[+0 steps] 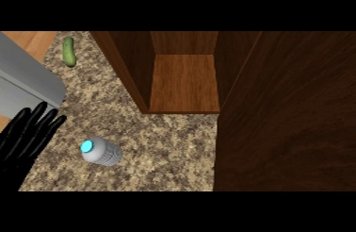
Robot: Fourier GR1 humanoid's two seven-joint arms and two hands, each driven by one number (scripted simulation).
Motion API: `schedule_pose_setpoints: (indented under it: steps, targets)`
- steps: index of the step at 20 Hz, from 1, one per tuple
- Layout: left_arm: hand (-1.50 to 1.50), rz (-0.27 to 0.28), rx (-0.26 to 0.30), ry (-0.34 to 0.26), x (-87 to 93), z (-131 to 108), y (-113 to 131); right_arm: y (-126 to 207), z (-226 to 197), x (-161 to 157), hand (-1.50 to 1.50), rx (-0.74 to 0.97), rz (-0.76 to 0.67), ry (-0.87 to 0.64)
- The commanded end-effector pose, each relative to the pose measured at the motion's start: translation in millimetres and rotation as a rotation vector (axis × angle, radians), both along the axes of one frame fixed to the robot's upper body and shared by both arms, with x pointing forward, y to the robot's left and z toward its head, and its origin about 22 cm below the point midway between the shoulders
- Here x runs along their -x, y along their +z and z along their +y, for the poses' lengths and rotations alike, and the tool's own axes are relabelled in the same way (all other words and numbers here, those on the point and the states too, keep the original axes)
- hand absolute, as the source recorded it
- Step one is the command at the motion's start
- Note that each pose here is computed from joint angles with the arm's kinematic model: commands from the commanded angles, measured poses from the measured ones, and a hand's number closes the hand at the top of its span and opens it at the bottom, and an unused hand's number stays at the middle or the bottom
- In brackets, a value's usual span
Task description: Pick up the bottled water, place it into the cabinet and close the cabinet
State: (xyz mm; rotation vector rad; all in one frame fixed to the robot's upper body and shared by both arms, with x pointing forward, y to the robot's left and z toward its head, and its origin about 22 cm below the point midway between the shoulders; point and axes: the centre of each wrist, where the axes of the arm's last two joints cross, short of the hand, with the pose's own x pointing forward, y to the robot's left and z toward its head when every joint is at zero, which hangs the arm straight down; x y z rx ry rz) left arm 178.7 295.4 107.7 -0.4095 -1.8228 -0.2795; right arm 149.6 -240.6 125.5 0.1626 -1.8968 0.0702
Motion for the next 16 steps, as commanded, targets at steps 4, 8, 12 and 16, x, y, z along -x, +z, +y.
schedule_pose_setpoints:
  steps: [4,8,12,16]
  targets:
    - [-1.5,0.057,0.004,-0.02,29.8,15.8,12.8,14.8,-6.9,36.2,-1.5,-0.025,0.049,0.012]
    - [-1.5,0.07,-0.039,0.014,43.6,16.2,24.4,13.5,13.6,49.1,-1.5,-0.032,0.056,0.01]
    - [-1.5,0.092,-0.049,0.016,47.3,31.3,5.8,17.0,2.6,72.9,-1.5,-0.033,0.069,0.02]
    - [-1.5,0.078,-0.042,0.071,20.6,33.8,-24.3,17.0,-6.2,68.1,-1.5,0.0,0.045,0.034]
